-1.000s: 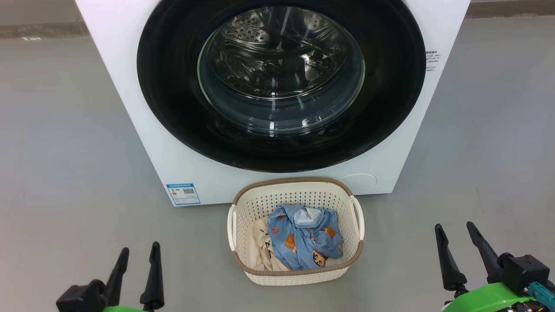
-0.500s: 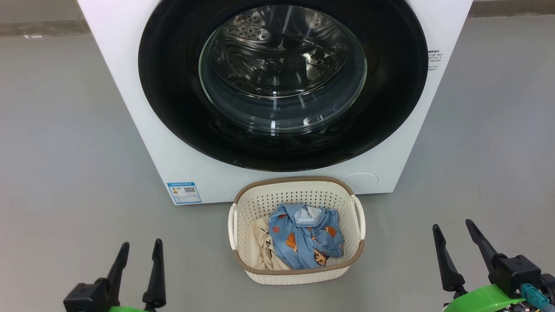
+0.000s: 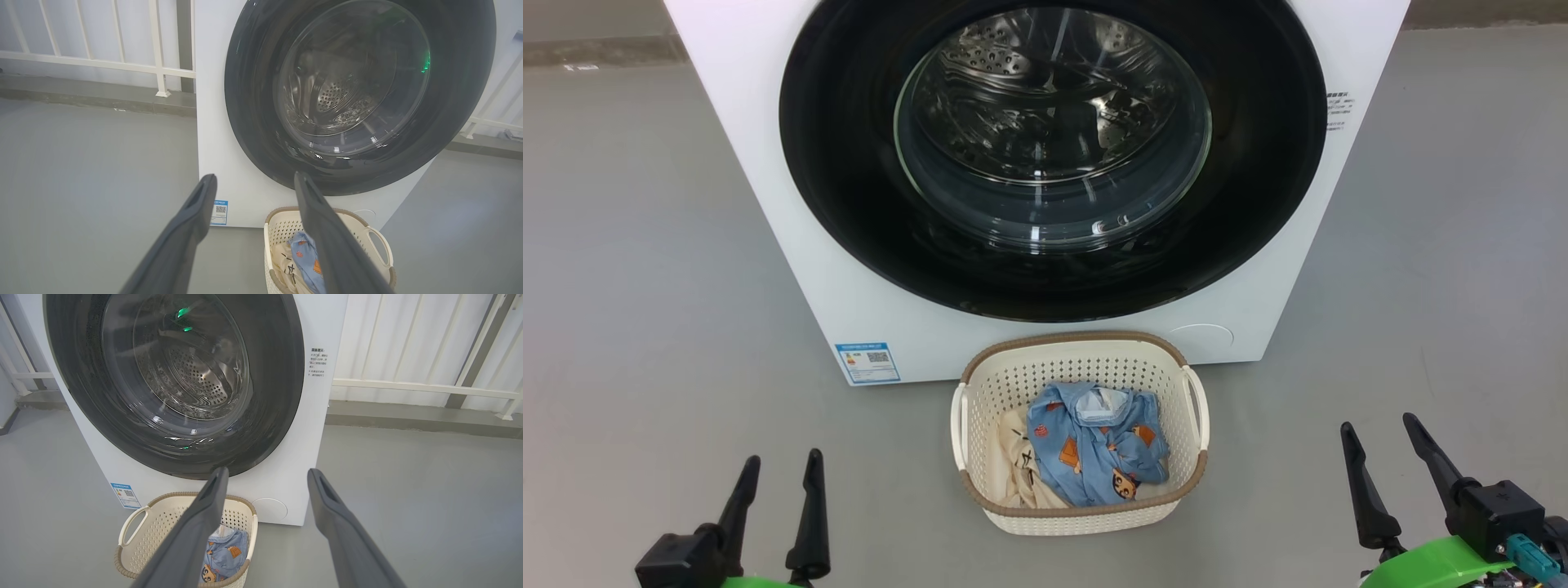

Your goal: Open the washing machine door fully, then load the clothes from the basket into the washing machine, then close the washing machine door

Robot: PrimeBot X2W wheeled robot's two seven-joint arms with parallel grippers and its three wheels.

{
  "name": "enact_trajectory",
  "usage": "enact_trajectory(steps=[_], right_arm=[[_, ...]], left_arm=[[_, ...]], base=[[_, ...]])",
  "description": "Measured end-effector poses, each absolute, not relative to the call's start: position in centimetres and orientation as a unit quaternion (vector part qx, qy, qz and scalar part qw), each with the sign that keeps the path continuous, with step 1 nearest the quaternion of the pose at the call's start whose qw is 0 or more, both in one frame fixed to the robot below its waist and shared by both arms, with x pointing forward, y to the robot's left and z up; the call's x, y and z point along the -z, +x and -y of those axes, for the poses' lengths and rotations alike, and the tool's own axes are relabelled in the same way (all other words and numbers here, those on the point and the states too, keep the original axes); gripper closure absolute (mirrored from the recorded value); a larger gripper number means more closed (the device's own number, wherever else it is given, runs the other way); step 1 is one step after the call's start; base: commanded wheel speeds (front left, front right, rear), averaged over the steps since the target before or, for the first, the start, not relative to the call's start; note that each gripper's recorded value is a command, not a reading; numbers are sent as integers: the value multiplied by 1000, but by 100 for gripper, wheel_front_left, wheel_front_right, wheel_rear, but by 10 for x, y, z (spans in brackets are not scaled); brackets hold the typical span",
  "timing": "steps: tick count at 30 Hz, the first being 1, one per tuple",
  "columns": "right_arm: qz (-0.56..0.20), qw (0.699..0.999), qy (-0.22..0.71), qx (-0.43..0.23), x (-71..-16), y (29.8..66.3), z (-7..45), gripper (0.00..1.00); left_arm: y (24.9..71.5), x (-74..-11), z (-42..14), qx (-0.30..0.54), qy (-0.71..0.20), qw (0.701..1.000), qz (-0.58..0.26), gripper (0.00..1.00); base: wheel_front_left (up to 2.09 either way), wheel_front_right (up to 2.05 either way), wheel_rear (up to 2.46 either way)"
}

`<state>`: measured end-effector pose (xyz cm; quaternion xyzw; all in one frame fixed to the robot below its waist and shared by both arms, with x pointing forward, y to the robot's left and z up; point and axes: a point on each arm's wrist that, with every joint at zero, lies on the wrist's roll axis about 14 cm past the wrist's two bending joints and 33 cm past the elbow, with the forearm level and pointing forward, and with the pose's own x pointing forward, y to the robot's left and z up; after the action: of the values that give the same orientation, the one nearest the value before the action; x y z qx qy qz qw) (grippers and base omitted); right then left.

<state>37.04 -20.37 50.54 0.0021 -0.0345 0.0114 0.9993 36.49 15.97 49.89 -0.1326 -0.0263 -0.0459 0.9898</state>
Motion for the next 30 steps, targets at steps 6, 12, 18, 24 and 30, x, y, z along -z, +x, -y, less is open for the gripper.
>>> enact_trajectory(steps=[6,12,18,24,30], right_arm=[[35,999,2,-11,-506,370,204,0],[34,999,2,-10,-505,370,205,0],[33,999,3,-8,-504,369,205,0],[32,999,3,-8,-504,369,206,0],[31,999,3,-8,-503,370,205,0]], left_arm=[[365,-499,-161,44,-133,990,27,0],[366,-500,-161,44,-133,990,28,0],[367,-500,-162,44,-133,990,28,0],[367,-500,-161,44,-133,990,28,0],[367,-500,-161,44,-133,990,29,0]], base=[[1,1,-2],[33,33,-66],[80,80,-161],[119,119,-239],[123,123,-246]])
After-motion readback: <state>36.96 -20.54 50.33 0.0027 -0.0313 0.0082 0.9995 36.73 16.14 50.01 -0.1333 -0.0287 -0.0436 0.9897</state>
